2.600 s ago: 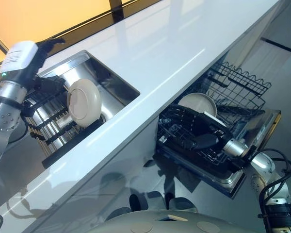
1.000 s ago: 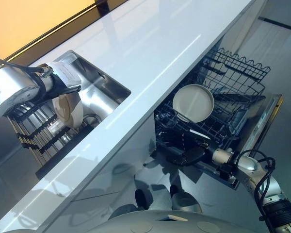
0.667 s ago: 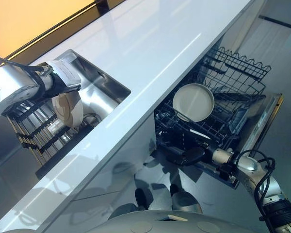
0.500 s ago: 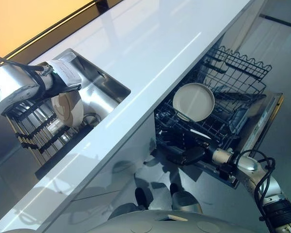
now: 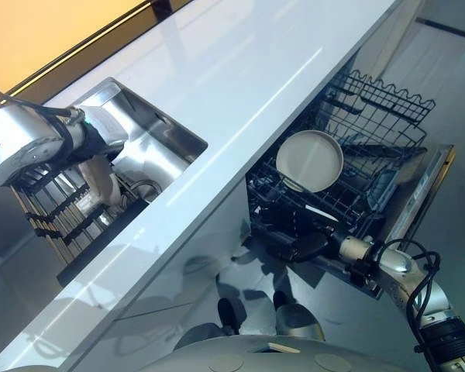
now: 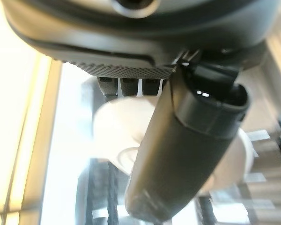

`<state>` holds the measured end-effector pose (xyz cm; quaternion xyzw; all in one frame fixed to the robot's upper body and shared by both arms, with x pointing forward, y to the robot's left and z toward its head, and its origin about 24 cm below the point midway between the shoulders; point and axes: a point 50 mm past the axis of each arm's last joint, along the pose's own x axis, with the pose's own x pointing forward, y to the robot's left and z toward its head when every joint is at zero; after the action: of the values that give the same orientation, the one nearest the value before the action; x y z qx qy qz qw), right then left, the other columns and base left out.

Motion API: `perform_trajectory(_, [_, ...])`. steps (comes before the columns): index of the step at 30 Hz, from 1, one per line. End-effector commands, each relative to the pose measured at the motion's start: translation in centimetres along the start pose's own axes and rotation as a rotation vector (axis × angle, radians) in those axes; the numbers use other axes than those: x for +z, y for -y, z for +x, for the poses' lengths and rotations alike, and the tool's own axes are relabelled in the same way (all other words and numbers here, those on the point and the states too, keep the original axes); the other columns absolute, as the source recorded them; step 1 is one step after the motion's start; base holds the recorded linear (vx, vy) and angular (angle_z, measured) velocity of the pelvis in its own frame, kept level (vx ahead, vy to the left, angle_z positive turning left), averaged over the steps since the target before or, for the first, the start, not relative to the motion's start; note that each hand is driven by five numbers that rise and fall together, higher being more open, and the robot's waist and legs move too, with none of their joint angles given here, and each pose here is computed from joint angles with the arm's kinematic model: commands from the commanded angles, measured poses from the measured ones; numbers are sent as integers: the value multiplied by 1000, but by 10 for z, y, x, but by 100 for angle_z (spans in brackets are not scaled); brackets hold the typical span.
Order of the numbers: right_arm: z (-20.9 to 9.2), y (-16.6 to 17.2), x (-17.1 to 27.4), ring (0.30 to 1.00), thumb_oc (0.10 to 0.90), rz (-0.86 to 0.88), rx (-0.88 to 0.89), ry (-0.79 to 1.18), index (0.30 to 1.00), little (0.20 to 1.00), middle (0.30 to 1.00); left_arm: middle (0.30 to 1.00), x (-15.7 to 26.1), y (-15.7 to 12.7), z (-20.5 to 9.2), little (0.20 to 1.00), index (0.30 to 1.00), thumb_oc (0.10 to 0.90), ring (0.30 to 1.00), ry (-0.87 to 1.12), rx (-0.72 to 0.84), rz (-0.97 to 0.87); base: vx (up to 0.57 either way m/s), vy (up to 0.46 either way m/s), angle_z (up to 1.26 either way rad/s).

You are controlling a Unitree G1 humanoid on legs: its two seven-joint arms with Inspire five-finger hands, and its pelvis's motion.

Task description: Pick up plates and place into dishwasher.

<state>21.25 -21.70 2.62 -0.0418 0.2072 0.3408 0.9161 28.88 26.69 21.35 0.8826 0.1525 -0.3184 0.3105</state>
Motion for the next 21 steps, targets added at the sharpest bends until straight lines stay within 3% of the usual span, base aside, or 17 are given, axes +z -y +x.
perform_trajectory(1, [-1,3,50,900,800,-108,27,227,900,900,900,300,-28,4,-16,200,300,100,300,-94,-3,-101,0,0,0])
perform_trajectory(15, [-3,3,51,900,800,-130,33,223,900,900,900,300,-24,10,-14,200,300,100,300,-90,24,-128,-5,1,0])
perform_trajectory(21, [-3,2,51,900,800,-137,31,229,900,900,900,300,-34,-1,-22,200,300,100,300,-199,263,-87,0,0,0])
